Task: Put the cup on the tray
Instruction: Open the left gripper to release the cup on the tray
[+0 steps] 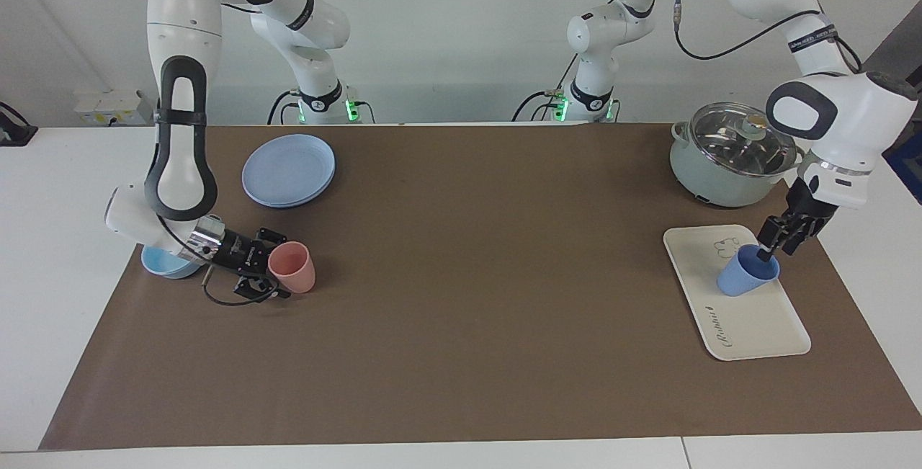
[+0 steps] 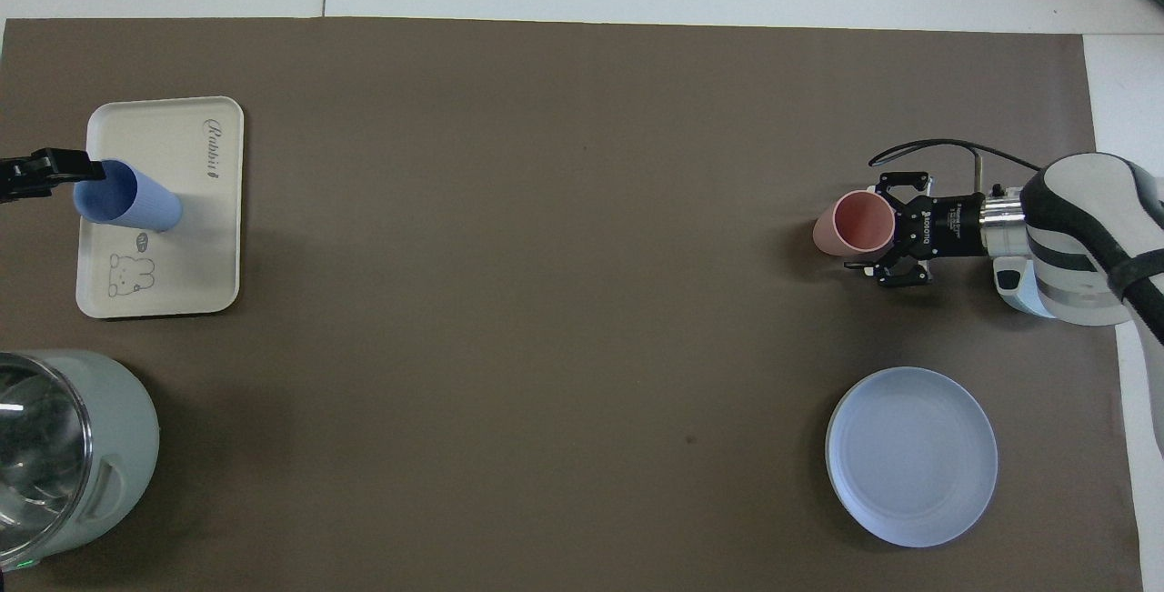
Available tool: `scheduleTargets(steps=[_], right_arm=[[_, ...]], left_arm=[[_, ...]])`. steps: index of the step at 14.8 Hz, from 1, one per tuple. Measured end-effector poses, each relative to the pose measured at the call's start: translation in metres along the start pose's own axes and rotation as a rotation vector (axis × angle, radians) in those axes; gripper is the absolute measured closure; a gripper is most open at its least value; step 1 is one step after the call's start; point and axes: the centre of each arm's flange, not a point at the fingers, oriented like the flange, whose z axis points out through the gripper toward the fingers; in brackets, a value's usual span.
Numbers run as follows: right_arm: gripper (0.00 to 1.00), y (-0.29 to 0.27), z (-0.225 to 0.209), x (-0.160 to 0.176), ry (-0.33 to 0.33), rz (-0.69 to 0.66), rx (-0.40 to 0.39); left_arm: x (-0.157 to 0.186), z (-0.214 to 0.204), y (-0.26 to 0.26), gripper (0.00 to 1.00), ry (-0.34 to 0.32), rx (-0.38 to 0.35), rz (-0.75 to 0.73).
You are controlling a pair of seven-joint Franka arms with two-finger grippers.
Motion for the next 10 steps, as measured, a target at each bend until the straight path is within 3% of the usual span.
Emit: scheduleTargets(steps=[2, 6, 10], right_arm=[[0.0, 0.0, -0.008, 0.002, 0.028, -0.015, -0.001], [0.0, -0.004, -0.043, -0.02, 0.144, -0.139, -0.022], [0.0, -0.003, -0.099, -0.076, 0.379, -0.433, -0.103]], left_arm=[[0.0, -0.034, 0.027, 0.0, -0.042, 0.033, 0.082], [-0.029, -0.086, 0.103, 0.0, -0.167, 0.04, 0.222], [-0.077, -0.084, 0.159, 0.0, -0.279, 0.035, 0.318]])
